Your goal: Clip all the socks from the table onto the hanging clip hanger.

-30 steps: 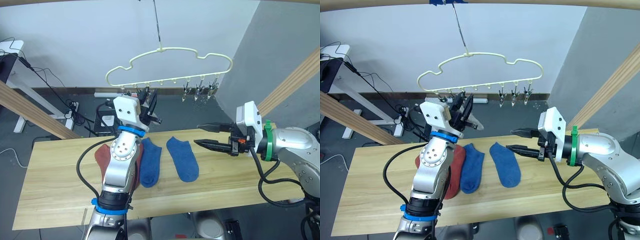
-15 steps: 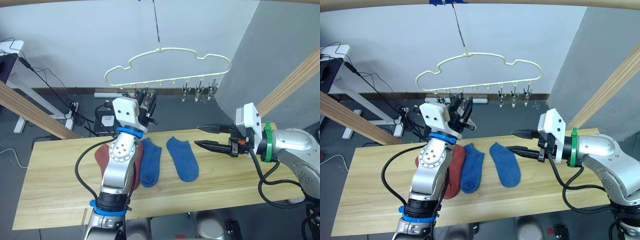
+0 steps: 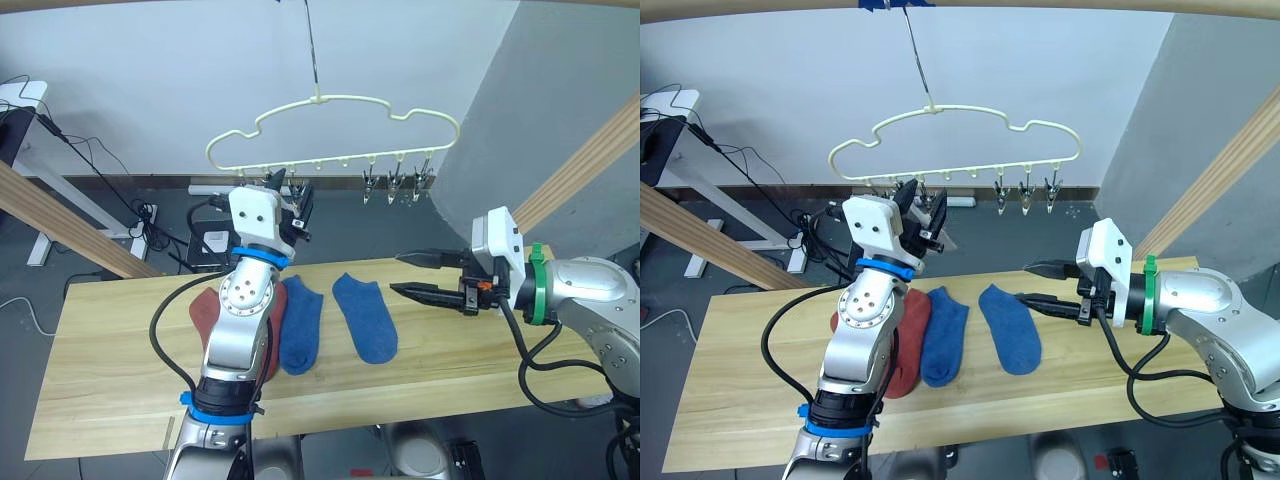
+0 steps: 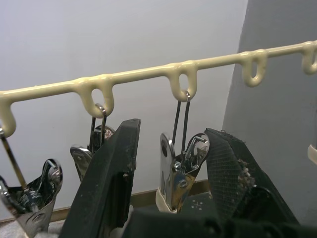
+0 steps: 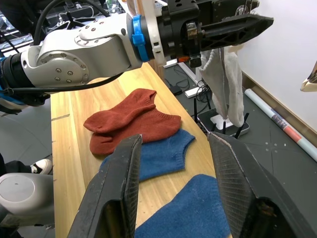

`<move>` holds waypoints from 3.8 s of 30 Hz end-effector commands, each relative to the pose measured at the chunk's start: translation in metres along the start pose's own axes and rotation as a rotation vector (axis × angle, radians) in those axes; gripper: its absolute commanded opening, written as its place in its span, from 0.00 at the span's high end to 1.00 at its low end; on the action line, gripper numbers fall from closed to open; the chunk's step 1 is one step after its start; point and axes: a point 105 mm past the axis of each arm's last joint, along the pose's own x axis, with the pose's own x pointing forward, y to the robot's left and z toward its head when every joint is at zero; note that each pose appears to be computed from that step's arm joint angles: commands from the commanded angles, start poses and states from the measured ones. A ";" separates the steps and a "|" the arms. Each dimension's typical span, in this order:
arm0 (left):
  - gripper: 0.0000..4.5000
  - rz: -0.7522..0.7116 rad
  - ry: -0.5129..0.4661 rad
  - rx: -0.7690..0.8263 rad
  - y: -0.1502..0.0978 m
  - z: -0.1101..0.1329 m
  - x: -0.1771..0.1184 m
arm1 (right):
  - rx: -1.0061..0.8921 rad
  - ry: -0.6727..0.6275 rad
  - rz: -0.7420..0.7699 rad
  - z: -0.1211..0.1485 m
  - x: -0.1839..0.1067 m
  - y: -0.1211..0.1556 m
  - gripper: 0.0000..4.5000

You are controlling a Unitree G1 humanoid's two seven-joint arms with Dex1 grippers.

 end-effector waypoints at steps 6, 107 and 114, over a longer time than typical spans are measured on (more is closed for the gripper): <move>0.50 0.009 -0.075 -0.002 -0.004 0.021 -0.003 | -0.025 -0.019 0.018 0.008 -0.004 0.005 0.51; 1.00 -0.455 0.066 -0.334 0.017 0.038 -0.006 | -0.265 0.101 -0.456 -0.077 0.081 -0.019 0.99; 1.00 -0.467 0.081 -0.366 0.014 0.038 -0.009 | -0.363 0.016 -0.428 -0.044 0.090 -0.026 0.99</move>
